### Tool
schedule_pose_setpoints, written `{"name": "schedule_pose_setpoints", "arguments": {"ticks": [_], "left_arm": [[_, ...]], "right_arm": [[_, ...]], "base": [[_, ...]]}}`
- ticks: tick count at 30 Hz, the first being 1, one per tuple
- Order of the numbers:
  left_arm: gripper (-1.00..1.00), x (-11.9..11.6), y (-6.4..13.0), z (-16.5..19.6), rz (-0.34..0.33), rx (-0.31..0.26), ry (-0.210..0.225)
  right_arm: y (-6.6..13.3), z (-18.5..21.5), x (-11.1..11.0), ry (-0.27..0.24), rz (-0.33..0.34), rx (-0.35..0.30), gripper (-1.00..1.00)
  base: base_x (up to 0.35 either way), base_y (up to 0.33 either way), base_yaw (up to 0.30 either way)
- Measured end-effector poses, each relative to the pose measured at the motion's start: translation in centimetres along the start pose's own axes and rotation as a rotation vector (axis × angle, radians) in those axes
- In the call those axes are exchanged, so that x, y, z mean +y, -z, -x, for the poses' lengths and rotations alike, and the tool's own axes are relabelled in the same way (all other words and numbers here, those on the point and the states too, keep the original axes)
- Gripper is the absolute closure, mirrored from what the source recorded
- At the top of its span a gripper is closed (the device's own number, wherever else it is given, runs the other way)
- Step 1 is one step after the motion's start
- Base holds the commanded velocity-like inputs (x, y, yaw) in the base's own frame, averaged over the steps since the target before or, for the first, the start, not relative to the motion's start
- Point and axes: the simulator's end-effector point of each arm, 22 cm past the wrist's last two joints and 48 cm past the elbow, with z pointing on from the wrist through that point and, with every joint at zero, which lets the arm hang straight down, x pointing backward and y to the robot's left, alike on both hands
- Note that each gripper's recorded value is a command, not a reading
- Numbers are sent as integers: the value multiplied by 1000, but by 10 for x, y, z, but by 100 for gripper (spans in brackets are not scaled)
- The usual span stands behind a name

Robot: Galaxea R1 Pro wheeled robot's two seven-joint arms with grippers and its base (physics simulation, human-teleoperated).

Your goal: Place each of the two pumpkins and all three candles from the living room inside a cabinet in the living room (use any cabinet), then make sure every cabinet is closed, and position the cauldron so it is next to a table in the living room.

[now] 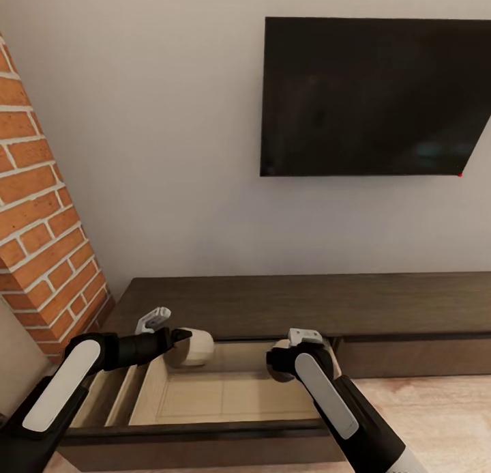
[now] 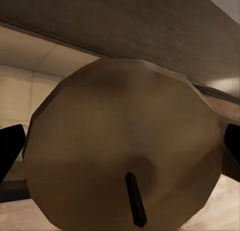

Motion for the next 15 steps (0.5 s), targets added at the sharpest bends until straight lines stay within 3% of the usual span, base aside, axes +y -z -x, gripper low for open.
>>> {"name": "schedule_pose_setpoints", "arguments": {"ticks": [8,11,15], "left_arm": [[100,17,-7,-8,122,7,2],[100,34,-12,-17,211,28,21],[100,39,-21,-30,257,58,51]], "right_arm": [[-6,-6,-3,-2,-12,17,100],[-9,-10,-6,-1,-20,29,100],[-13,-16,-8,1,-28,44,100]], "base": [[21,4,0],[1,0,0],[0,0,0]]}}
